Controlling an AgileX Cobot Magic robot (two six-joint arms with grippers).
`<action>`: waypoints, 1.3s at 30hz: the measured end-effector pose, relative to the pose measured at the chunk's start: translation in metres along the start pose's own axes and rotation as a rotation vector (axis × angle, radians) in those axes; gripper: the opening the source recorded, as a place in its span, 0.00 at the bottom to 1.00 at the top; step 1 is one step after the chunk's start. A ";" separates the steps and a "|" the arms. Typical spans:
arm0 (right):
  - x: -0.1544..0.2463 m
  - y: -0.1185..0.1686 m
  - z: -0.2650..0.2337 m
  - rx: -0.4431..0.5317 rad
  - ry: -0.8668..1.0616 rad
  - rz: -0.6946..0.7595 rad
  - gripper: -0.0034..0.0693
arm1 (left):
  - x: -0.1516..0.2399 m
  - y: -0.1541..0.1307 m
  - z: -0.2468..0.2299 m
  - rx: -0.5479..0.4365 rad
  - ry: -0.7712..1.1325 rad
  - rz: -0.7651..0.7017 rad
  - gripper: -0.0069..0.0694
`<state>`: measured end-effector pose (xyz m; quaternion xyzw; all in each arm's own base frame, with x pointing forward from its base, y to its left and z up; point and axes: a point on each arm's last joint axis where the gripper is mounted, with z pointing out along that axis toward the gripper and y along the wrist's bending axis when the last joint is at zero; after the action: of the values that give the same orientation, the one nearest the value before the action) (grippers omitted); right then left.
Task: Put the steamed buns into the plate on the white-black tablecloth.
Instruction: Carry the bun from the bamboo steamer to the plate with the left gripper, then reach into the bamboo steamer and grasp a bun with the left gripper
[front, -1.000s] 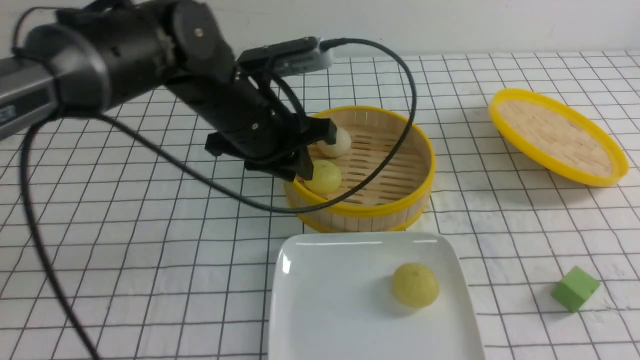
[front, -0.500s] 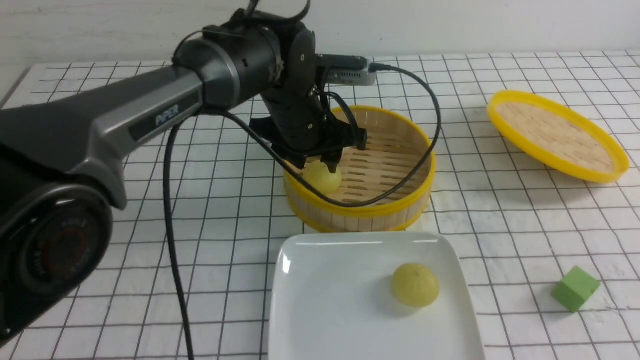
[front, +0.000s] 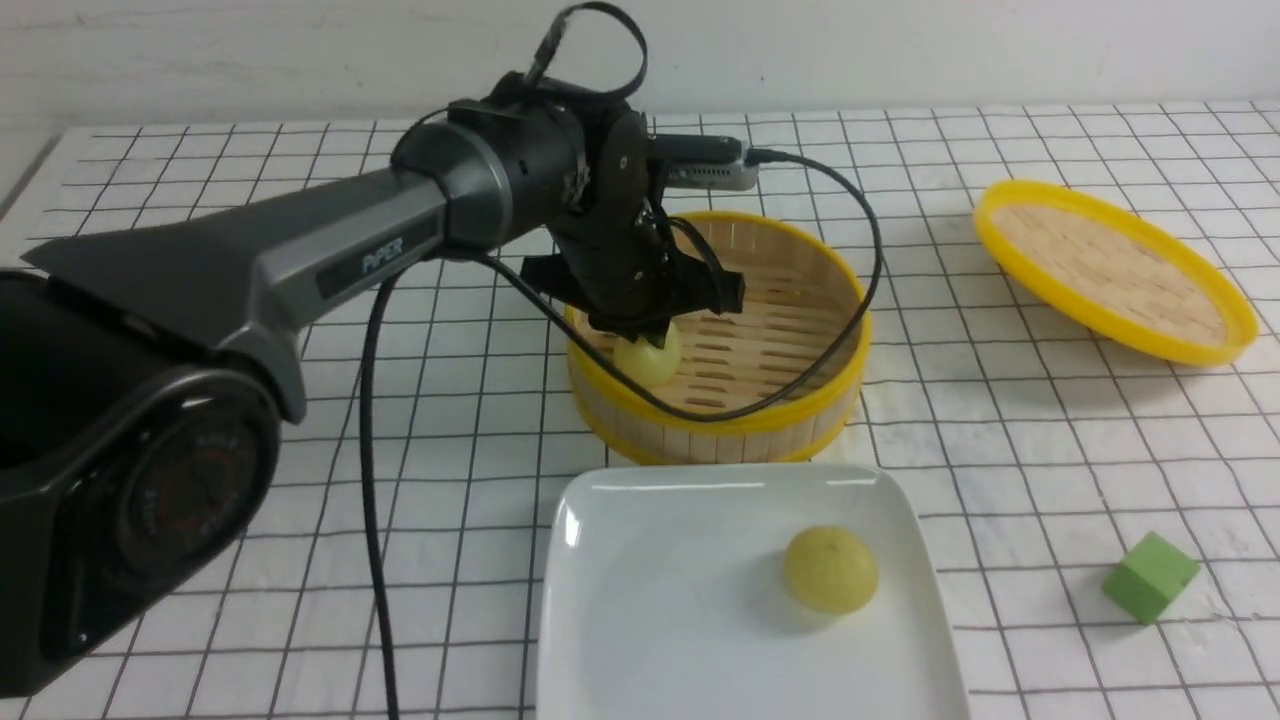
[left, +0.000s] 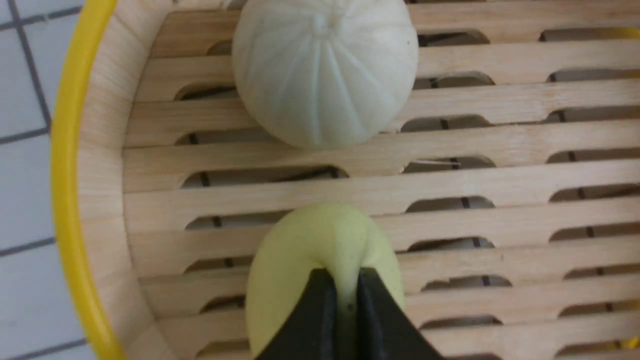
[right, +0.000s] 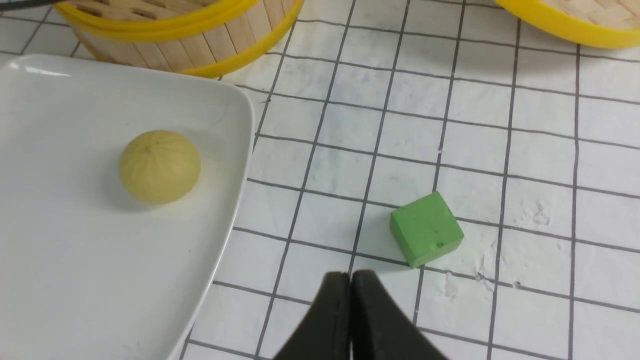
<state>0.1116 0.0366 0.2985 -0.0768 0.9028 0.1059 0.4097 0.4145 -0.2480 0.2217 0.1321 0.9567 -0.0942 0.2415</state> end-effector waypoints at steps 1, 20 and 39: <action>0.000 0.000 0.000 0.000 0.000 0.000 0.08 | -0.003 0.000 -0.016 0.000 -0.003 -0.001 0.12; 0.000 0.000 0.000 -0.003 -0.004 0.005 0.10 | 0.072 -0.015 -0.140 0.088 0.199 0.062 0.13; -0.001 0.000 0.000 -0.003 -0.011 0.005 0.15 | 0.084 -0.034 -0.074 0.124 0.212 -0.073 0.75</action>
<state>0.1121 0.0370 0.2994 -0.0747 0.9005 0.1089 0.4143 0.3007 -0.2443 0.2489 0.1209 0.9734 -0.1475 0.1269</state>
